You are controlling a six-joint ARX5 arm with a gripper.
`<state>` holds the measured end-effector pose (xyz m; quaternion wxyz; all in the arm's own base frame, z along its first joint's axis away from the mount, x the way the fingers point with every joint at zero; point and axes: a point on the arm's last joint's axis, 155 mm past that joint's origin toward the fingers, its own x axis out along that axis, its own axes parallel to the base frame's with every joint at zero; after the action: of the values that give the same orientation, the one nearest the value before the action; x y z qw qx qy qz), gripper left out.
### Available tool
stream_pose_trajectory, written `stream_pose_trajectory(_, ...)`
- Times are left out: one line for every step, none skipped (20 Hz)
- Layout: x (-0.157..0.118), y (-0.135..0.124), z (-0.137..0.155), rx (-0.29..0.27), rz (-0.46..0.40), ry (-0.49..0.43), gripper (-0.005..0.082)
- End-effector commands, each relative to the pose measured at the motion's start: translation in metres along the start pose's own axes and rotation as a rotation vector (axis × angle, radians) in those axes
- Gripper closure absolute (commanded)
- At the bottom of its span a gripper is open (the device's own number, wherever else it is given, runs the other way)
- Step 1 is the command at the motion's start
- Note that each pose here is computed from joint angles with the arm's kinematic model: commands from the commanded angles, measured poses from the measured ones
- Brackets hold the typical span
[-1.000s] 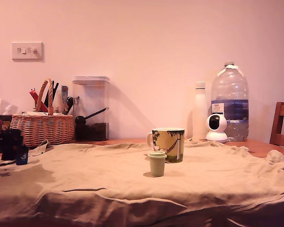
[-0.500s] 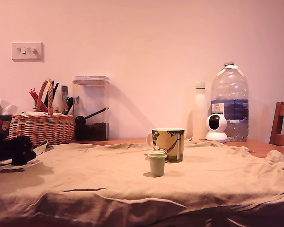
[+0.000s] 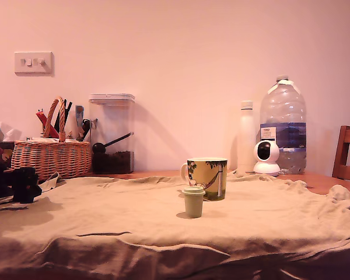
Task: Pick up the coffee capsules on the table and drop them inside the coffee cup
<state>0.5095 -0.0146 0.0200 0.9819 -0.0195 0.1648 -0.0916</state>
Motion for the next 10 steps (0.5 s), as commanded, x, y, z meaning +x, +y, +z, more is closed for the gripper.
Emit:
stream_pose_trajectory(0.0030,0.0006,-0.0078,0.010,-0.009,0.015,0.0184)
stream_pose_trajectory(0.0033,0.0010,-0.0083,0.010,-0.008,0.018,0.0183)
stream_pose_trajectory(0.0036,0.0011,-0.0086,0.009,-0.008,0.021,0.0184)
stream_pose_trajectory(0.0036,0.0011,-0.0087,0.009,-0.008,0.021,0.0184)
stream_pose_trajectory(0.0037,0.0011,-0.0085,0.009,-0.008,0.021,0.0184)
stream_pose_trajectory(0.0038,0.0011,-0.0083,0.010,-0.008,0.020,0.0198)
stream_pose_trajectory(0.0038,0.0012,-0.0083,0.010,-0.008,0.020,0.0256)
stream_pose_trajectory(0.0039,0.0014,-0.0081,0.010,-0.008,0.020,0.0355)
stream_pose_trajectory(0.0039,0.0014,-0.0079,0.010,-0.008,0.019,0.0459)
stream_pose_trajectory(0.0039,0.0014,-0.0079,0.010,-0.008,0.019,0.0545)
